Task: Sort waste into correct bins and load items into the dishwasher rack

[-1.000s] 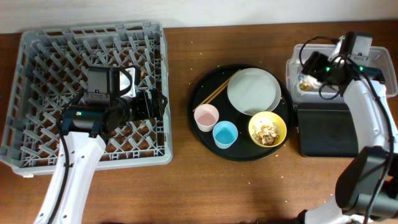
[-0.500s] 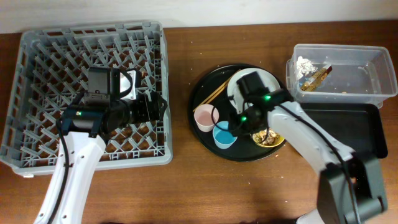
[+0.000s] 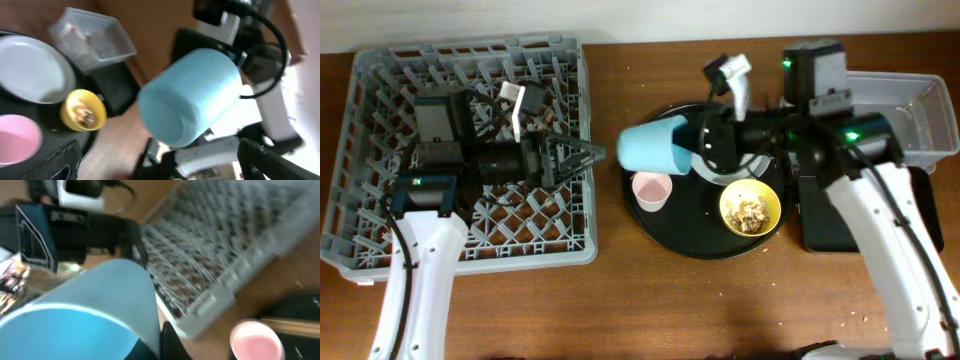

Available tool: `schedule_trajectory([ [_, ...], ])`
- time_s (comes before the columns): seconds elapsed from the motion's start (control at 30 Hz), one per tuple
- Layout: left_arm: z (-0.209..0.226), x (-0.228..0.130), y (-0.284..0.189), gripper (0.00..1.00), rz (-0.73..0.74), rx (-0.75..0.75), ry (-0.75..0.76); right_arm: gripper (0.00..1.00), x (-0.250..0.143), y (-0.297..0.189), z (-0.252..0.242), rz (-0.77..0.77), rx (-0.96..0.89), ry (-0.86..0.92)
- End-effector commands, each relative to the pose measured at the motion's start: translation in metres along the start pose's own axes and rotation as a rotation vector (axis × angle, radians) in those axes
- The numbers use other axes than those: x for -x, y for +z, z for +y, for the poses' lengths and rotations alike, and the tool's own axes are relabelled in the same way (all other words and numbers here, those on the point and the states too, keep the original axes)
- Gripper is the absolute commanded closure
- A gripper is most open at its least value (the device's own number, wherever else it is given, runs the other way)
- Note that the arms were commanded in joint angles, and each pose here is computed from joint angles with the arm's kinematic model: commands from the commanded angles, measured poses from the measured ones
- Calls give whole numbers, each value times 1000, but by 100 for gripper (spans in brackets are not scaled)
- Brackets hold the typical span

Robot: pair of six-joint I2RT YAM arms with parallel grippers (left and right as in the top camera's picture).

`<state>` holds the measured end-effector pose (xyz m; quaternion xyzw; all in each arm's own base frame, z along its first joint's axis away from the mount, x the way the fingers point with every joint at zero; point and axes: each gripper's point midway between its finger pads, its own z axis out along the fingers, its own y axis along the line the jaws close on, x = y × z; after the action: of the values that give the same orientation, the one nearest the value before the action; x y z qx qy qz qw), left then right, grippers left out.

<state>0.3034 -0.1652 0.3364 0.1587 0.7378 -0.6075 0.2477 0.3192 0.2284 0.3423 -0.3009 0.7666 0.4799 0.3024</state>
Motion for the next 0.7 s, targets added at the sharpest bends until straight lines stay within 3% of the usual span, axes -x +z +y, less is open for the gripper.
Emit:
schedule_trajectory([
  [0.0,-35,-6,-4,1,48,-176,26,96,3,30,16,18,139,-21],
  [0.1,-46,-14,7,9,94,-227,37,96,8,48,23,18,176,-35],
  [0.13,-47,-16,10,24,101,-226,41,96,7,50,25,21,181,-36],
  [0.17,-44,-15,11,31,96,-212,43,96,6,50,27,23,190,-36],
  [0.27,-38,-13,12,37,84,-172,45,96,5,49,33,30,224,-31],
  [0.3,-38,-13,12,41,84,-172,45,91,5,49,33,30,224,-31],
  [0.33,-36,-12,13,47,81,-163,44,54,5,49,32,29,222,-30],
  [0.4,-6,-6,15,47,37,11,13,42,11,33,12,-3,158,-3],
  [0.43,21,-5,10,46,2,166,-33,41,12,11,-17,-28,45,62],
  [0.5,50,-2,-7,47,-41,319,-84,41,4,-24,-46,-48,-45,194],
  [0.57,95,-8,-50,47,-110,615,-201,41,-16,-35,-67,-6,-156,302],
  [0.67,138,-57,-179,47,-219,1192,-512,41,-49,-40,-91,99,-358,392],
])
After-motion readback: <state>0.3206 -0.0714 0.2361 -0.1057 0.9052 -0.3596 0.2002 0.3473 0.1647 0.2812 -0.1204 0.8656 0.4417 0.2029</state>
